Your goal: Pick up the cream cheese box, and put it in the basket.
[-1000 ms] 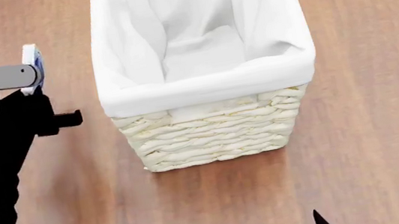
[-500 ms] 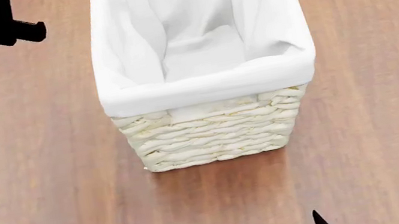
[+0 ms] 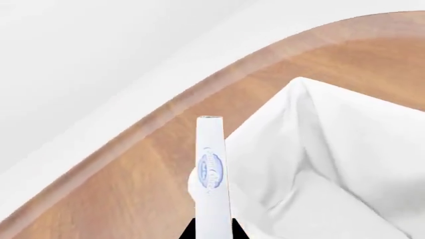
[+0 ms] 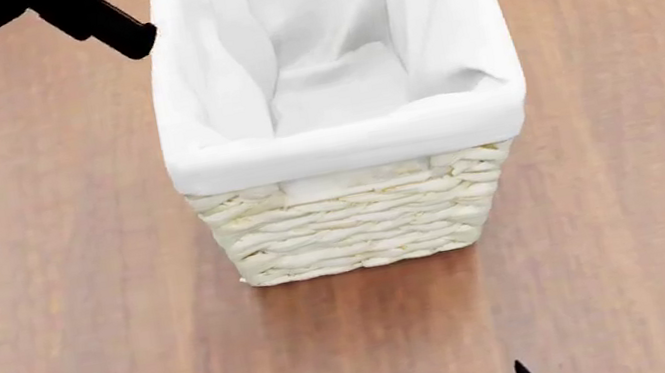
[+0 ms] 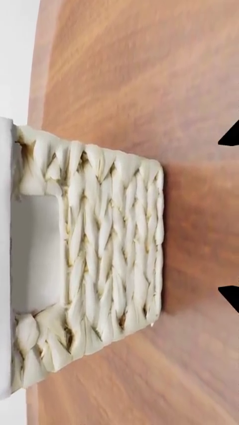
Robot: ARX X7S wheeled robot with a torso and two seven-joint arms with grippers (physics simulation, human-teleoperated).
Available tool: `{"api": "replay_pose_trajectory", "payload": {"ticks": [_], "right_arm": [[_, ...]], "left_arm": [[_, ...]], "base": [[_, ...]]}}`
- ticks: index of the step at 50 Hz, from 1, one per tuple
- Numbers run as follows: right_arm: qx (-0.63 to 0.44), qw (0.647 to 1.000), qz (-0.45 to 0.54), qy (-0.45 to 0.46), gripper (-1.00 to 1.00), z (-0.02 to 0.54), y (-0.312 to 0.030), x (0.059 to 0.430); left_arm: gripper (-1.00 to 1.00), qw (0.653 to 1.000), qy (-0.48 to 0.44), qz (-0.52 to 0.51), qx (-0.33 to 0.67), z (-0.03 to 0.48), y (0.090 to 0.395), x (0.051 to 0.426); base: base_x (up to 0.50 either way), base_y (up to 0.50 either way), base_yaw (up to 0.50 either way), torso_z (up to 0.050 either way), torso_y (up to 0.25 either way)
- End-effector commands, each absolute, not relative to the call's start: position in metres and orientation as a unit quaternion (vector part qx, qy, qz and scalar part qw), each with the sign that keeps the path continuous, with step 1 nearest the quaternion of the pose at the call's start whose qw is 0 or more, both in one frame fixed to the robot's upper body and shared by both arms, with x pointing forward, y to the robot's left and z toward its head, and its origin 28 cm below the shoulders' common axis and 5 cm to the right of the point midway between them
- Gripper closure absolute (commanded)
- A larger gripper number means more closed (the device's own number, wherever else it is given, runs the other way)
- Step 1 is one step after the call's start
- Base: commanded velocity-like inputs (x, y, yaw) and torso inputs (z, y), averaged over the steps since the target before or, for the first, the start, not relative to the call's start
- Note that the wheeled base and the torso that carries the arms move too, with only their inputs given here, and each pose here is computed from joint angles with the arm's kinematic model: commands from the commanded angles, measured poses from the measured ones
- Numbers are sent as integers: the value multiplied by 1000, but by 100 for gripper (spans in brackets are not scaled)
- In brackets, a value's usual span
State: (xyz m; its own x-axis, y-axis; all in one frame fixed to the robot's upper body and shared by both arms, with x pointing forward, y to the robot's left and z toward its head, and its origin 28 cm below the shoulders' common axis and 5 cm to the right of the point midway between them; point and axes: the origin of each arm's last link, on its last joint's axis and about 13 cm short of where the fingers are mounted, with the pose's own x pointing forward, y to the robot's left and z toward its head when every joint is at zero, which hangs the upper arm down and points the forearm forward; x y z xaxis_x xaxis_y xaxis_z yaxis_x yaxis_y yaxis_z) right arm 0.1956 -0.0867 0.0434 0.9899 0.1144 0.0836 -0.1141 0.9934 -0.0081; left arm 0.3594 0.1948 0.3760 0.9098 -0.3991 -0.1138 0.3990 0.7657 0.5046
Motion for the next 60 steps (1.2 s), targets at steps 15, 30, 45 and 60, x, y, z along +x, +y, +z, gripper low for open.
{"api": "replay_pose_trajectory", "payload": {"ticks": [15, 30, 45, 60], "right_arm": [[7, 996, 70, -59, -100, 43, -84, 191], [14, 995, 78, -58, -100, 38, -83, 188], [17, 994, 89, -58, -100, 38, -82, 181], [13, 993, 103, -48, -100, 33, -78, 181]], "left_arm": [[100, 897, 62, -317, 302, 376, 144, 370], [100, 893, 98, -304, 316, 346, 130, 397], [100, 904, 121, -259, 318, 337, 138, 409], [-100, 939, 61, -206, 268, 359, 152, 414]], "base": [[0, 0, 0, 0, 1], [0, 0, 0, 0, 0], [0, 0, 0, 0, 1], [0, 0, 0, 0, 1]]}}
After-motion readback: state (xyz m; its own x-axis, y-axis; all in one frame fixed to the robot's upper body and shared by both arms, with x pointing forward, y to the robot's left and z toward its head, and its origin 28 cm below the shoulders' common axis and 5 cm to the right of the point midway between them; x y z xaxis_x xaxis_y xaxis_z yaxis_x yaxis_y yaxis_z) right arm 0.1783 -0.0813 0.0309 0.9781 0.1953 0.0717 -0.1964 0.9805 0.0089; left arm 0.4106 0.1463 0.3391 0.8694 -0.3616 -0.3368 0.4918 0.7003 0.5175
